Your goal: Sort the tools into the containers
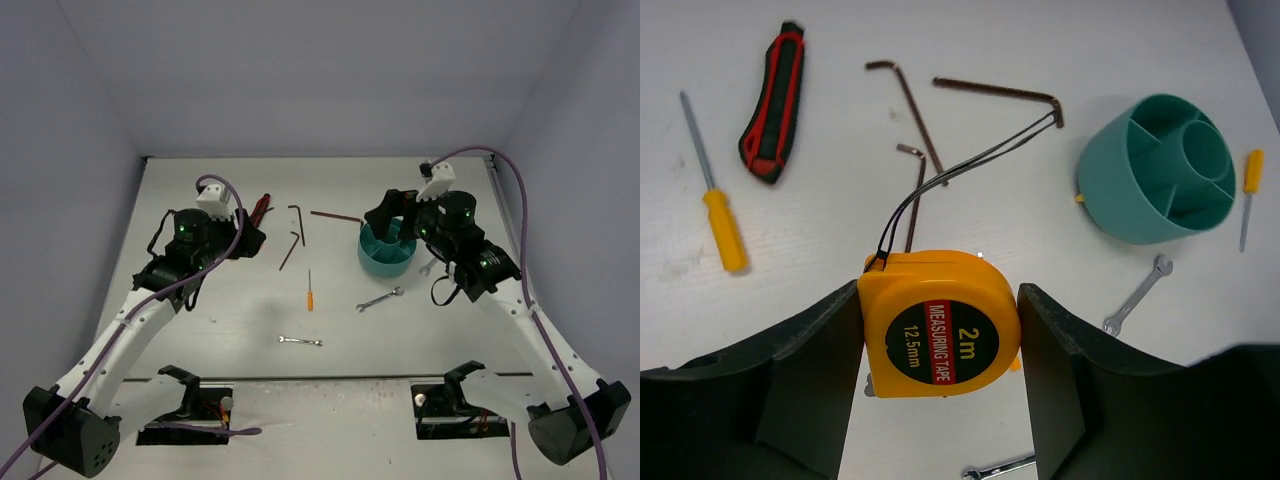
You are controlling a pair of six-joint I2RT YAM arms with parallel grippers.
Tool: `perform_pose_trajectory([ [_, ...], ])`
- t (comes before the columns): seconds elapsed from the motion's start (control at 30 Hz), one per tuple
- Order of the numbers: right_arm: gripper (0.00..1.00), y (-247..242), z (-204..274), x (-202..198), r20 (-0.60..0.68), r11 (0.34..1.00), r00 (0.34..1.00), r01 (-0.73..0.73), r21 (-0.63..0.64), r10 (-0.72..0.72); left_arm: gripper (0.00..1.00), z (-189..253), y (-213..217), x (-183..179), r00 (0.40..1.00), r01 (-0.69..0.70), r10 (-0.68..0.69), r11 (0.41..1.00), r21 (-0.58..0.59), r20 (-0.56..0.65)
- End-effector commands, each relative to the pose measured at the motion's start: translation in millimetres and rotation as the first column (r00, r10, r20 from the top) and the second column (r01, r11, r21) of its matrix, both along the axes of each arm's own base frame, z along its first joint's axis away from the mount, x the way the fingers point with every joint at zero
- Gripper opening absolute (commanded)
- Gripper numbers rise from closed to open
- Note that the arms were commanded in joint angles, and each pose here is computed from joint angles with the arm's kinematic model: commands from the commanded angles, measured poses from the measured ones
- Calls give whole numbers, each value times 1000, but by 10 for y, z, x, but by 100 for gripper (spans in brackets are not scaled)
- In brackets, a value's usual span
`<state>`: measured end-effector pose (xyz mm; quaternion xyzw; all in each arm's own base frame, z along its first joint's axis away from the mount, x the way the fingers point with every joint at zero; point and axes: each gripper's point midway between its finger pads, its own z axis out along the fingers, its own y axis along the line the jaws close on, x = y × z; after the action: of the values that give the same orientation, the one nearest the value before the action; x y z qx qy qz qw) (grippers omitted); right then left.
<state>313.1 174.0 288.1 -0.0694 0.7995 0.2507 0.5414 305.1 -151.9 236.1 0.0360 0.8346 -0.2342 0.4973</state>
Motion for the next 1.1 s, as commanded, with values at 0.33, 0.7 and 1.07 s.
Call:
perform_pose_trajectory([
  [0.33,85,1332,638,-392,72,906,915,-403,127,397,41,887,-638,-278,780,338,-404,915,223,478],
  [0.7,83,1646,576,-436,41,885,895,-445,135,444,41,961,-867,-474,647,398,-543,840,369,536],
  [1.07,76,1741,441,-404,6,883,891,-450,131,453,41,965,-968,-516,599,415,-579,815,404,552],
])
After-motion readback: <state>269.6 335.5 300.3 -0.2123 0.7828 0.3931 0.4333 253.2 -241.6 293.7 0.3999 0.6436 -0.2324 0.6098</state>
